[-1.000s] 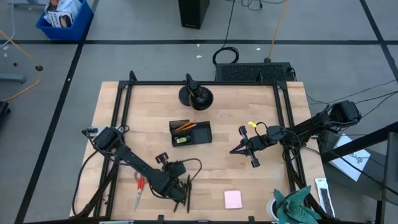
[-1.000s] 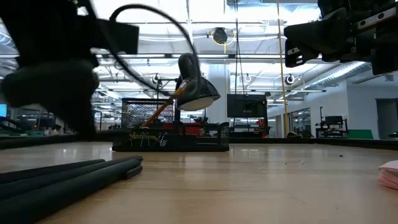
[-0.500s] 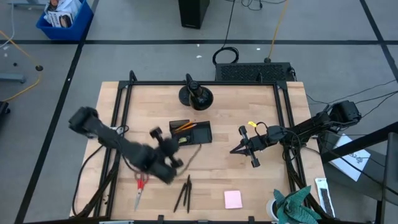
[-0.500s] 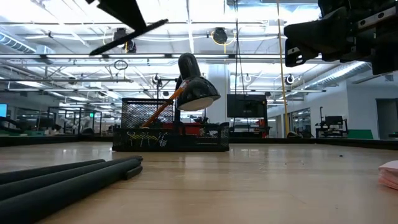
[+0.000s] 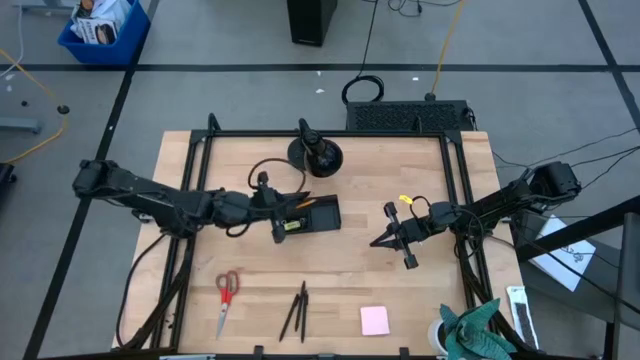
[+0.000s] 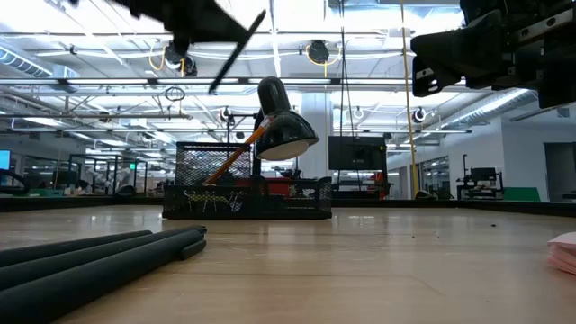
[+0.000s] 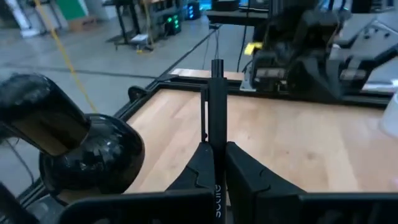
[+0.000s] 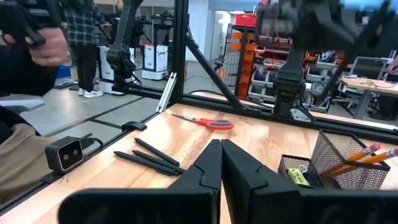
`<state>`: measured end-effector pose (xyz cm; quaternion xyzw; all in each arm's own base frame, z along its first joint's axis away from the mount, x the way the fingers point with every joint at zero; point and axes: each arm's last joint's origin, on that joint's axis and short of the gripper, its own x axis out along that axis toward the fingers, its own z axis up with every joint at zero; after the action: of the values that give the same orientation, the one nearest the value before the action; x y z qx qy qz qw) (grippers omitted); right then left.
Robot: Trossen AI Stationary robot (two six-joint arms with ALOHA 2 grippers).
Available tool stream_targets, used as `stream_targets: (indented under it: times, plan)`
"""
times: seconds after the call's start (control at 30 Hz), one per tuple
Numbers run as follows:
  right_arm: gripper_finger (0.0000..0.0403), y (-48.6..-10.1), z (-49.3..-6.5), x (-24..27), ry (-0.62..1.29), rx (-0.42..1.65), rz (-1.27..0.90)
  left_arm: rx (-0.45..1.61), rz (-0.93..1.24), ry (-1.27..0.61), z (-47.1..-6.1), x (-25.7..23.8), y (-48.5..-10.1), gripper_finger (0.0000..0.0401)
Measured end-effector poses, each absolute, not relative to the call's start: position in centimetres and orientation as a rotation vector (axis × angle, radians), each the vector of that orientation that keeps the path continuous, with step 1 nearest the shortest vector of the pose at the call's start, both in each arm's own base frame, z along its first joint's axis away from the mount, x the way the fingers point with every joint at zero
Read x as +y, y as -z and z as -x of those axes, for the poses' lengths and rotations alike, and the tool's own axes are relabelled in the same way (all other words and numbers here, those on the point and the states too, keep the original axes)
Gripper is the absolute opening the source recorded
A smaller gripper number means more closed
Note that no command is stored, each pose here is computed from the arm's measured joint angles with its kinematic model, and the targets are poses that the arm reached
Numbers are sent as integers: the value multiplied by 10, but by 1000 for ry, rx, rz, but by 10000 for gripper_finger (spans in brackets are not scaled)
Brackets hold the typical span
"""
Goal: Pick and place office supplies into organizer
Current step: Put the black pen into the black desk organizer
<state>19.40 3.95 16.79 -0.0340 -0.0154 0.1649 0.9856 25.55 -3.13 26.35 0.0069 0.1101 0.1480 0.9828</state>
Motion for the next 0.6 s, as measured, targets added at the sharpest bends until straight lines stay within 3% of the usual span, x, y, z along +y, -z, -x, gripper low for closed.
stream_targets:
  times: [0.3, 0.6]
  plan:
    - [0, -168, -194, 39, -331, -31, 74, 177, -51, -278, -250, -1, -218, 26]
    - [0, -168, -194, 39, -330, -32, 90, 209, -37, -292, -243, 16, -201, 8]
